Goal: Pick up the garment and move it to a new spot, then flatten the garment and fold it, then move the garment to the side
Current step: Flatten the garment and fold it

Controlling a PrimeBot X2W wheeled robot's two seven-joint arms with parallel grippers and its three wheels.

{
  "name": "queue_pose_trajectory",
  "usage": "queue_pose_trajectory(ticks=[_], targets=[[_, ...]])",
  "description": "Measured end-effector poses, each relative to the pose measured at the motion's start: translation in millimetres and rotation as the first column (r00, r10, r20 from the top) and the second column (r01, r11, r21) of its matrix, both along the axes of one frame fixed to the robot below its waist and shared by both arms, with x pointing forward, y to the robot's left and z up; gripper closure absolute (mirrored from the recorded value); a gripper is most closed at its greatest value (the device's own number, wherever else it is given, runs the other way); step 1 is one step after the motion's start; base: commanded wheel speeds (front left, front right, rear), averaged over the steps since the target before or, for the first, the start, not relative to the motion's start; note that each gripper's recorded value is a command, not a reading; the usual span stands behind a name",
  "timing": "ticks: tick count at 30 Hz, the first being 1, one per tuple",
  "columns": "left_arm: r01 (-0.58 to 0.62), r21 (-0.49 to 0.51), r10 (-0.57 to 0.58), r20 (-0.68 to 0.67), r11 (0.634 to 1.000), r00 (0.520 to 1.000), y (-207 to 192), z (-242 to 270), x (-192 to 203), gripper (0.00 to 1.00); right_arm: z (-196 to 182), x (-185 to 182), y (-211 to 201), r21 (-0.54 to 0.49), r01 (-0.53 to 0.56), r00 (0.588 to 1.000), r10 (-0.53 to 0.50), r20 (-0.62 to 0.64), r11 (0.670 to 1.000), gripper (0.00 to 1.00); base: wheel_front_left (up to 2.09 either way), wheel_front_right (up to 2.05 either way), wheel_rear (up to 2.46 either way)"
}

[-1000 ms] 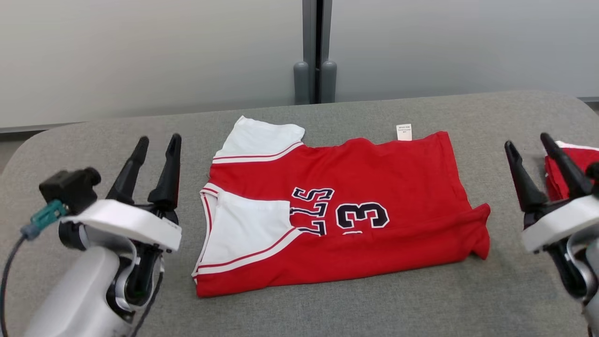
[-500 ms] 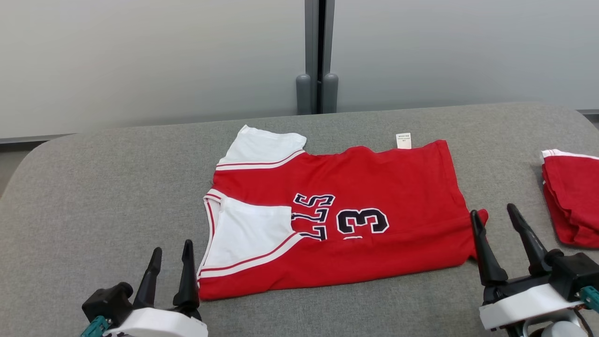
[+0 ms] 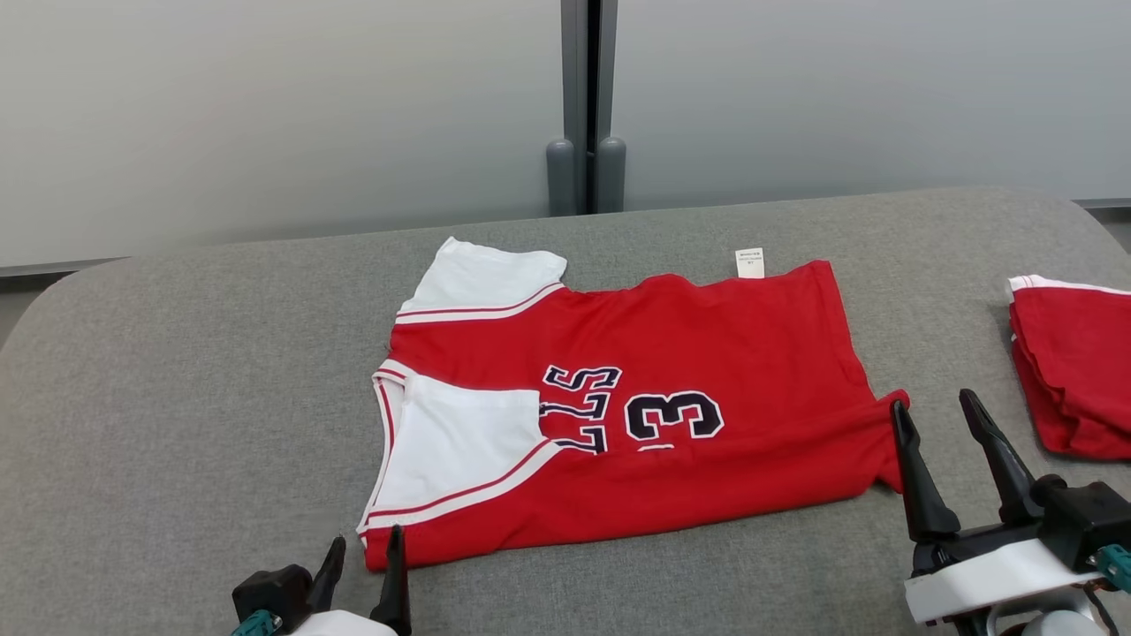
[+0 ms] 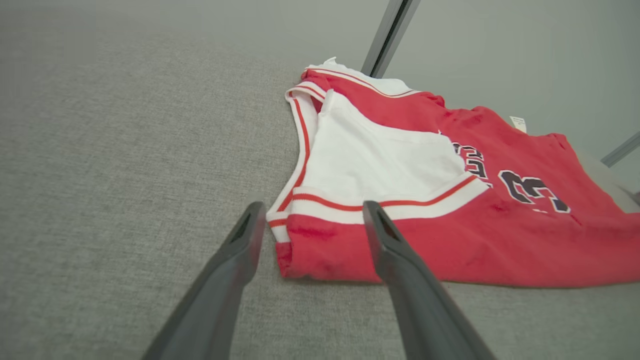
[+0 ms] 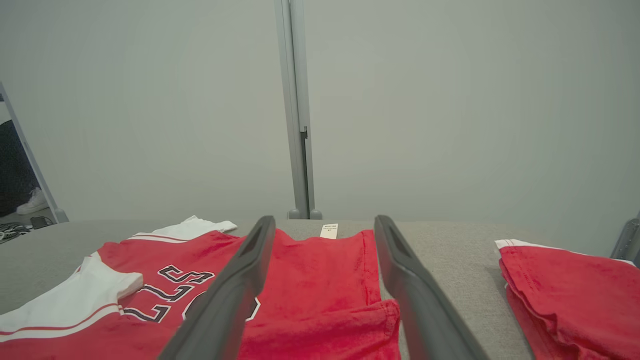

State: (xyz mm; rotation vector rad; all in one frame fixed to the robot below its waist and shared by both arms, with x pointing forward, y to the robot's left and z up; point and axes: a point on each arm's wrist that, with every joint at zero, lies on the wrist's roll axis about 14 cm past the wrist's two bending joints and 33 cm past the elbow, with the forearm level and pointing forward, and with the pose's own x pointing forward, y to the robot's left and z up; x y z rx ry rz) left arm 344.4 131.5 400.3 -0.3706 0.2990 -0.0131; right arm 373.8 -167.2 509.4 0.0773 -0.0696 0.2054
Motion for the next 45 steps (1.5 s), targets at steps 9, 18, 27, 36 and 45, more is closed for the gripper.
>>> queue_pose_trajectory(ticks=[9,18,27,36,45], targets=[[0.0,0.05,0.007,-0.133,0.999,0.991,-1,-33,-3,0.0,-5,-5,-8,0.005,0.023,1.0,-0.023,-0.016,1.0,0.0,0.0,0.0,0.0],[0.041,0.075,-0.027,-0.183,0.996,0.983,-6,-45,3,1.0,-14,-7,-21,0.003,0.058,0.997,-0.058,-0.047,0.998,0.0,0.0,0.0,0.0],[0.026,0.038,-0.019,-0.167,0.999,0.986,-4,-39,12,1.0,-34,-2,-32,0.013,0.099,0.989,-0.097,-0.111,0.995,0.0,0.0,0.0,0.0],[-0.043,0.048,0.041,0.042,0.998,0.998,15,15,43,1.0,-84,7,-22,0.094,0.133,0.95,-0.1,-0.297,0.987,0.0,0.0,0.0,0.0],[-0.057,0.055,0.054,0.071,0.997,0.996,25,20,40,1.0,-124,18,-10,0.107,0.144,0.888,-0.08,-0.452,0.984,0.0,0.0,0.0,0.0]])
